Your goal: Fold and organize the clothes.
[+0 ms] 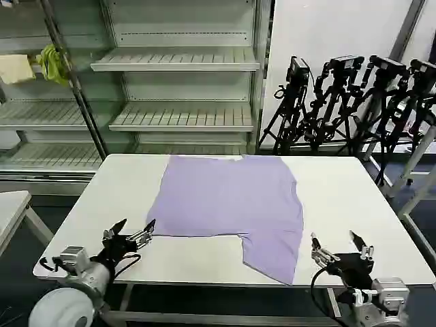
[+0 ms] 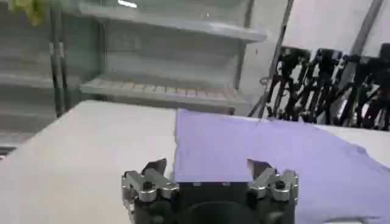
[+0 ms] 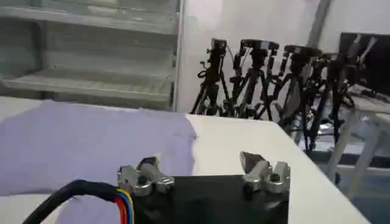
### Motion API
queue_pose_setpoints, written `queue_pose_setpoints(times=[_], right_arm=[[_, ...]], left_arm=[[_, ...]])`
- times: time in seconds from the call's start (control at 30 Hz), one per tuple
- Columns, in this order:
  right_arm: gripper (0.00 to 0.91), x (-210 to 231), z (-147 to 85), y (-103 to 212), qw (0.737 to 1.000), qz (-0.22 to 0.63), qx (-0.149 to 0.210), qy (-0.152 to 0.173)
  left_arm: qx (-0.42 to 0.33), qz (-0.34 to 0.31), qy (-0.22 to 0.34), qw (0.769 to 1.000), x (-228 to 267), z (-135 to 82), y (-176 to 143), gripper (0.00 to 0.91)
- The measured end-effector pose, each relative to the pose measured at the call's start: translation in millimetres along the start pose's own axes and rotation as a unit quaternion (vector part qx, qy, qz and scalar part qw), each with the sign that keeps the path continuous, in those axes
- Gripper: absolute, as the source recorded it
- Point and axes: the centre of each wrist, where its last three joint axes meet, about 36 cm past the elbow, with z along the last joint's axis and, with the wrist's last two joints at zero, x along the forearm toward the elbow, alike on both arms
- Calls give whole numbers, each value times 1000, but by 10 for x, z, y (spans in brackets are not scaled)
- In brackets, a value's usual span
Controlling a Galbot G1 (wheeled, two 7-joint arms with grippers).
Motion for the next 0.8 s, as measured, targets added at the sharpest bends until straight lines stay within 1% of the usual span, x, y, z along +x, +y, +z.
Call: queue_pose_setpoints(times=[0.2,0.37,0.63,0.8], right_arm=[[907,-101,135,63,1000,-2,-7,22],[907,-132,227,127,999,-9,-7,36],[907,-133,306,220,999,-22,-3,46],[907,-116,352,266,998,-28,-2,52]], left_arm=[[2,2,14,1000,-167,92,-5,907],[2,1,22,1000,-262,144,-13,907],[2,-3,34,999,-340,241,-1,907],[1,-6,37,999,-362,264,17,907]])
